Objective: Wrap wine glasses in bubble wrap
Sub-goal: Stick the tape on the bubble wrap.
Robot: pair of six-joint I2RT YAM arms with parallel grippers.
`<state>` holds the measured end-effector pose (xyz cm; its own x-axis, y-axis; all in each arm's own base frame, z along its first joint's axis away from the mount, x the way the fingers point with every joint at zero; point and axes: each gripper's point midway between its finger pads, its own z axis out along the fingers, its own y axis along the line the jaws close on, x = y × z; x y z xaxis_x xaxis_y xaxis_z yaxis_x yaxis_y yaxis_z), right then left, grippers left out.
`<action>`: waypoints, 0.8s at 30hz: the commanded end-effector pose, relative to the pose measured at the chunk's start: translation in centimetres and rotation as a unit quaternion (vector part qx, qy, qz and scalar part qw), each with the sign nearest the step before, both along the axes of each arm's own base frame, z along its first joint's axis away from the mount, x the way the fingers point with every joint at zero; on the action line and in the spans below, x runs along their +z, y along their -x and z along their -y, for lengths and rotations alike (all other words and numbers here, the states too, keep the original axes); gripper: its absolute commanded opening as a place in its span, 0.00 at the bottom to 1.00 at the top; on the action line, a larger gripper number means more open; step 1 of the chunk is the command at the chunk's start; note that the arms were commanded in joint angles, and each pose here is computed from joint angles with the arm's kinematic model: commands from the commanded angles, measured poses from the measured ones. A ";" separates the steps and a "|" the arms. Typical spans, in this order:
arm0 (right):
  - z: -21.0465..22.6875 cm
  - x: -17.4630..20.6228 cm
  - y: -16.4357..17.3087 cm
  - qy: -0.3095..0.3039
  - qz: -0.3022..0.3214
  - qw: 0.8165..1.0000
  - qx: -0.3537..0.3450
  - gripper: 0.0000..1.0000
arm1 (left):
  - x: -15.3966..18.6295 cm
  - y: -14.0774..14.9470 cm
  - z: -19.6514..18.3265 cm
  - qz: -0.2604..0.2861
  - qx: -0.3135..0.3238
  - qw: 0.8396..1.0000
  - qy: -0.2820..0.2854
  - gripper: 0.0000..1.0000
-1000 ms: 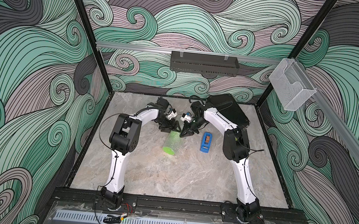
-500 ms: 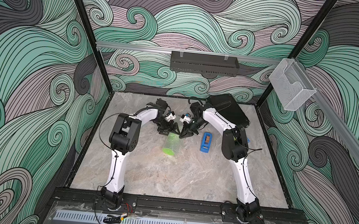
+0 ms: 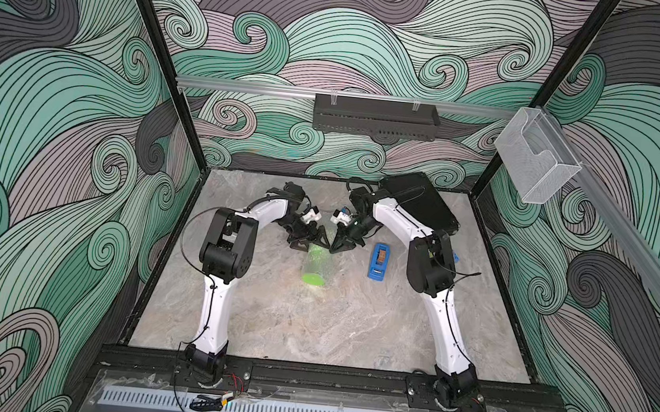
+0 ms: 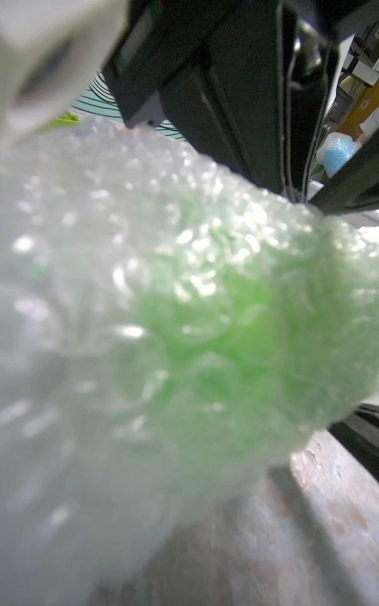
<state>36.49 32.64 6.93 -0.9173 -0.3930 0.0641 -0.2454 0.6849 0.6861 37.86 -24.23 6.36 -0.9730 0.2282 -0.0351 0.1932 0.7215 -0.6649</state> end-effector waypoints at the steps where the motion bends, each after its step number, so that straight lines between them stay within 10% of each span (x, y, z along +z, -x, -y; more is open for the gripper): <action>1: -0.9 -0.7 -0.3 -0.005 0.015 1.000 0.013 0.00 | 1.1 0.4 1.2 -0.017 -0.015 0.999 0.036 0.84; 24: -1.6 -0.9 0.3 -0.008 0.012 1.000 0.025 0.00 | 2.0 0.5 1.4 -0.006 -0.033 0.998 0.044 0.96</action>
<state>36.44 33.19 7.16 -0.9118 -0.4080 0.0475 -0.2669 0.6764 0.6865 37.59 -24.45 6.28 -0.9664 0.2565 -0.0185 0.2001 0.7048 -0.6806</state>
